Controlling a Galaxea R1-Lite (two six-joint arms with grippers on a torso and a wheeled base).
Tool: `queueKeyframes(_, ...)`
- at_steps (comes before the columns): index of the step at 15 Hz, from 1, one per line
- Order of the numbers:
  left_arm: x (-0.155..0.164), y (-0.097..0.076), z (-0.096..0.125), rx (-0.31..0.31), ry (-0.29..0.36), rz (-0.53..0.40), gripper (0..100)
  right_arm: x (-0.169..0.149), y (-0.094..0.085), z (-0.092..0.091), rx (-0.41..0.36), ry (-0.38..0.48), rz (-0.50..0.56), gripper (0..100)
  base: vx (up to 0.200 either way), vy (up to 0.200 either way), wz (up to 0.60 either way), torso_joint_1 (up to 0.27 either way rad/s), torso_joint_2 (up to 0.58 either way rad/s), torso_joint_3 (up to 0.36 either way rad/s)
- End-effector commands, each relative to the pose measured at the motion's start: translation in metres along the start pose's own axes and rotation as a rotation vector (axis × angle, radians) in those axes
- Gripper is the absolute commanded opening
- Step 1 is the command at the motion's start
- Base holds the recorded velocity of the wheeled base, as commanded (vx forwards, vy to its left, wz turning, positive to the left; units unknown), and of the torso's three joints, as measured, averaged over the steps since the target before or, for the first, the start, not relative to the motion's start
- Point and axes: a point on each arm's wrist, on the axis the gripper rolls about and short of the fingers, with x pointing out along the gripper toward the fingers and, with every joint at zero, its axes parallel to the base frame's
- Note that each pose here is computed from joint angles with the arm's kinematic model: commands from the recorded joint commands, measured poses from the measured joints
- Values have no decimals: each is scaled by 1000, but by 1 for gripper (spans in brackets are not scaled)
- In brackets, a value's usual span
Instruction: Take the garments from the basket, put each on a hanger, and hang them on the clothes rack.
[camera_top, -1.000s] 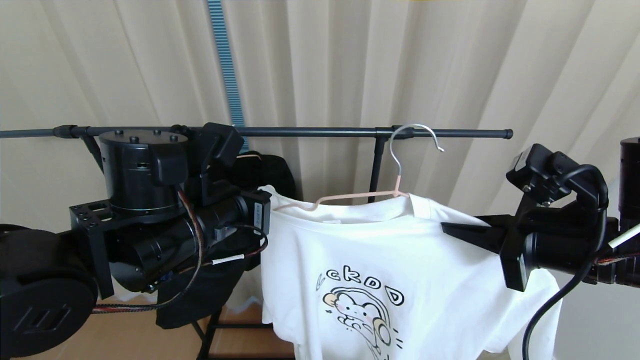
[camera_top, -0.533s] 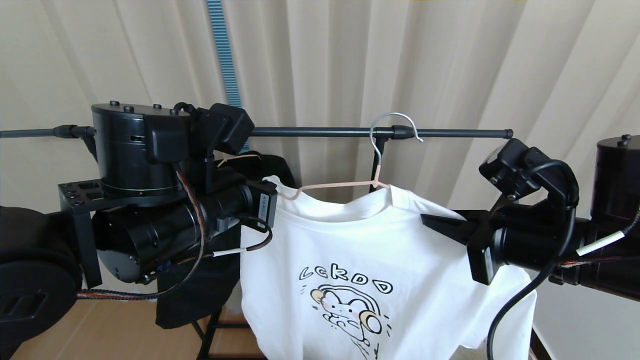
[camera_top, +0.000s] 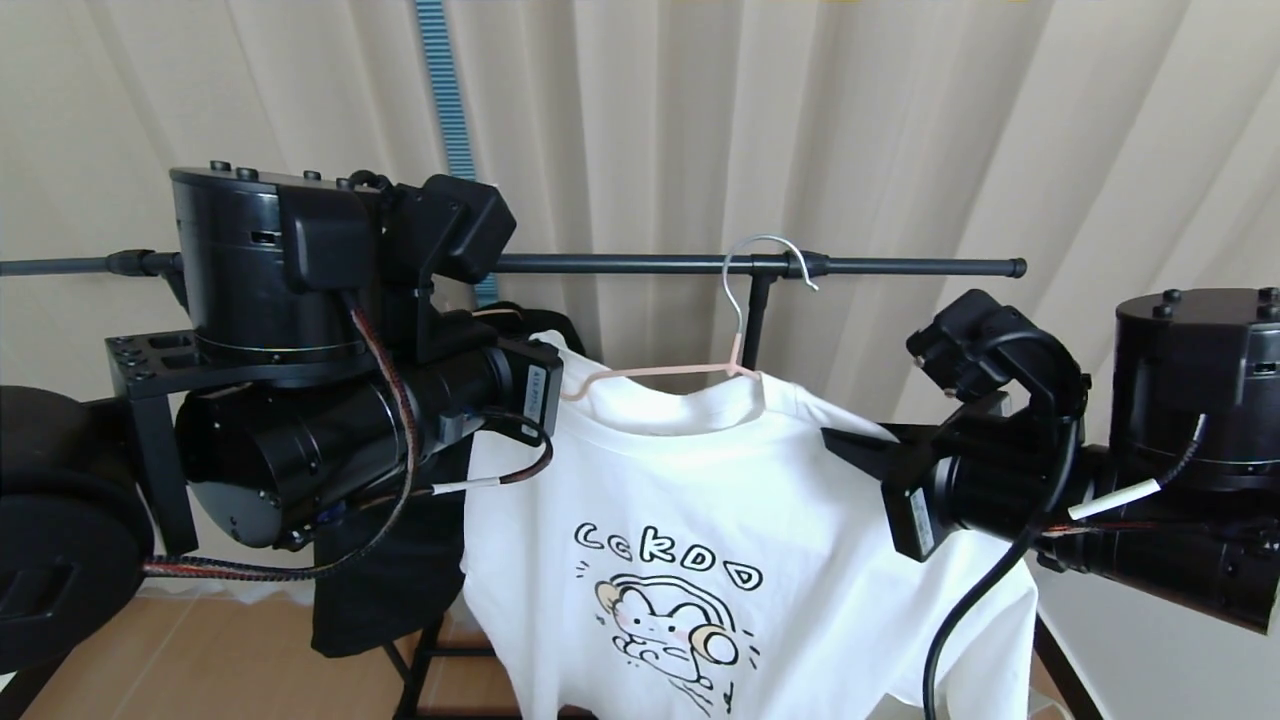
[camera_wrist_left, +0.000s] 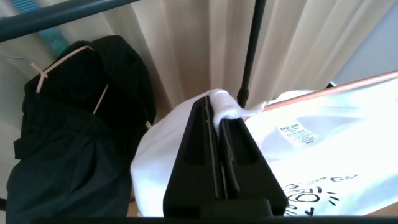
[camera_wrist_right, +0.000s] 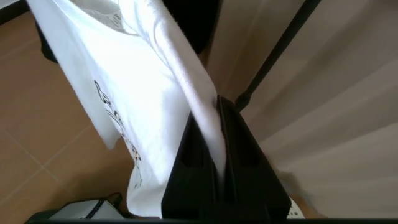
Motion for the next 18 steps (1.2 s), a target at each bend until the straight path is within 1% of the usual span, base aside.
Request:
queueKeyframes(1, 0, -4, 4, 1, -9, -10, 0, 1, 8, 1, -12, -12, -31, 0, 0, 0, 0, 0, 0, 0)
queueKeyframes(3, 0, -6, 8, 6, 0, -17, 0, 7, 15, -2, -22, -12, -111, 0, 0, 0, 0, 0, 0, 0)
queueKeyframes(5, 2, -9, 13, 10, 9, -25, 0, 14, 17, -6, -28, 4, -215, 0, 0, 0, 0, 0, 0, 0)
queueKeyframes(6, 2, -10, 15, 10, 7, -28, 0, 14, 17, -5, -26, -4, -228, 0, 0, 0, 0, 0, 0, 0)
queueKeyframes(8, 8, -15, 19, 21, 31, -9, 0, 14, 18, 0, -10, -53, -233, 0, 0, 0, 0, 0, 0, 0)
queueKeyframes(10, 12, -22, 24, 28, 36, -18, 0, 15, 21, 3, -3, -82, -240, 0, 0, 0, 0, 0, 0, 0)
queueKeyframes(11, 12, -24, 28, 33, 48, -25, 0, 17, 21, 3, 0, -84, -266, 0, 0, 0, 0, 0, 0, 0)
queueKeyframes(14, 9, -27, 48, 31, 53, -36, 0, 27, 23, -2, -7, -65, -311, 0, 0, 0, 0, 0, 0, 0)
queueKeyframes(15, 9, -27, 49, 35, 59, -35, 0, 29, 23, -3, -8, -60, -318, 0, 0, 0, 0, 0, 0, 0)
queueKeyframes(16, 12, -29, 45, 39, 88, -33, 0, 29, 23, -2, -8, -58, -341, 0, 0, 0, 0, 0, 0, 0)
queueKeyframes(18, 15, -32, 42, 13, 106, -38, 0, 29, 22, 0, -1, -71, -347, 0, 0, 0, 0, 0, 0, 0)
